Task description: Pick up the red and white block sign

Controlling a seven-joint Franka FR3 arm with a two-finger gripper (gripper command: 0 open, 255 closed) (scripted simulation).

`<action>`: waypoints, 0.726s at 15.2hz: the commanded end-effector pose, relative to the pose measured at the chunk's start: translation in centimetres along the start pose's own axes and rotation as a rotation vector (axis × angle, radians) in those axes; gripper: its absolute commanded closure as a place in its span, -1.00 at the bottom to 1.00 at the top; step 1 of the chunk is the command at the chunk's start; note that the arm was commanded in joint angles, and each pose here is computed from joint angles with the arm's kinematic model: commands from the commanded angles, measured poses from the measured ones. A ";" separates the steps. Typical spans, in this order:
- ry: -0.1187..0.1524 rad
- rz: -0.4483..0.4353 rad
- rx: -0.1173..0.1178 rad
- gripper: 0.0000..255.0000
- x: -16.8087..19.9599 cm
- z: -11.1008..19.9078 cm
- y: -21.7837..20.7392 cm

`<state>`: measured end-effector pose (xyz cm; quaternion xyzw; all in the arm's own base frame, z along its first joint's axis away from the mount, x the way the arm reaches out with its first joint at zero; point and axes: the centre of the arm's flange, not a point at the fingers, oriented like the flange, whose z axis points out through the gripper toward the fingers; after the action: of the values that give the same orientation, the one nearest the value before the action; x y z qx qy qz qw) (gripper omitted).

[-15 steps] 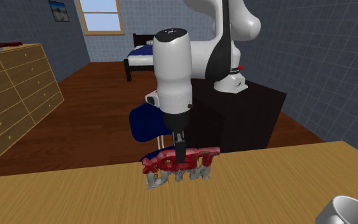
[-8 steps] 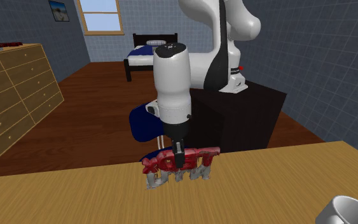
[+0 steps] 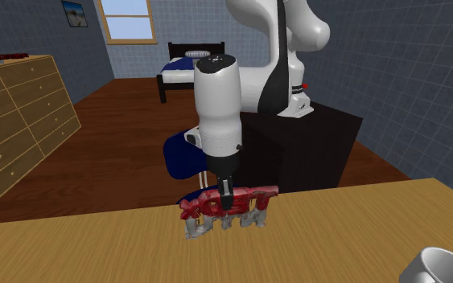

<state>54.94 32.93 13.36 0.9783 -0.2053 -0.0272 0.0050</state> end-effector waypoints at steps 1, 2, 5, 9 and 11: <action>0.000 0.000 0.000 1.00 0.0 0.1 0.0; 0.000 0.000 0.000 1.00 0.0 -0.4 0.0; 0.000 0.000 0.000 1.00 -0.1 -2.0 0.0; 0.000 0.000 0.000 1.00 -0.2 -4.1 0.1; 0.000 0.000 0.000 1.00 -0.3 -5.2 0.1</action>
<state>54.90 32.95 18.00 0.9783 -0.2053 -0.0273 0.0054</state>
